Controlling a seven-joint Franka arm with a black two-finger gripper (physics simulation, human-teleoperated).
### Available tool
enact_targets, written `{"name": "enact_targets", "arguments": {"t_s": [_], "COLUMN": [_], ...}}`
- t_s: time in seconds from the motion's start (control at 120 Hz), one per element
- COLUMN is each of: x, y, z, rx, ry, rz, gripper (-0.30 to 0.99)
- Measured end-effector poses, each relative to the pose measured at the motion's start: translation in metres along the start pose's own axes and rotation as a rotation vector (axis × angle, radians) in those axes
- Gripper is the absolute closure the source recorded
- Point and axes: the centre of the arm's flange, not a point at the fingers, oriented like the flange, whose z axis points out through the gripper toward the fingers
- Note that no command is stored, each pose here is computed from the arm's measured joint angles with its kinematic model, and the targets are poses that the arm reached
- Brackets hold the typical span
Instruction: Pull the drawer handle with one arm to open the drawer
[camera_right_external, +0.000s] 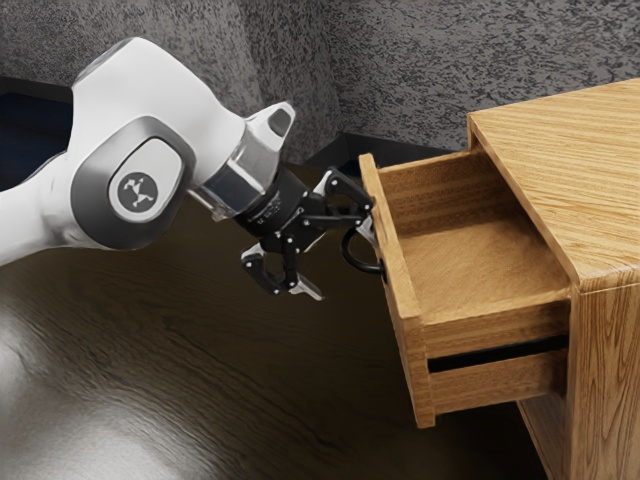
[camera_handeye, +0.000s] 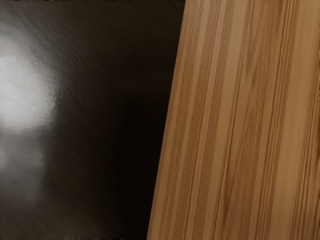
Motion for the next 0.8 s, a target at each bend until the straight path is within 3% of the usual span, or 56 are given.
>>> {"name": "enact_targets", "arguments": {"t_s": [0.533,0.692,0.742,0.8], "x": [0.011,0.030,0.031,0.035], "y": [-0.081,-0.098,-0.096,-0.095], "z": [-0.066,-0.131,-0.151,-0.150], "rx": [-0.063,-0.064,-0.048,0.022], "ry": [0.014,0.062,0.079,0.081], "rz": [-0.078,-0.098,-0.083,-0.074], "gripper": [0.00,0.01,0.01,0.01]}}
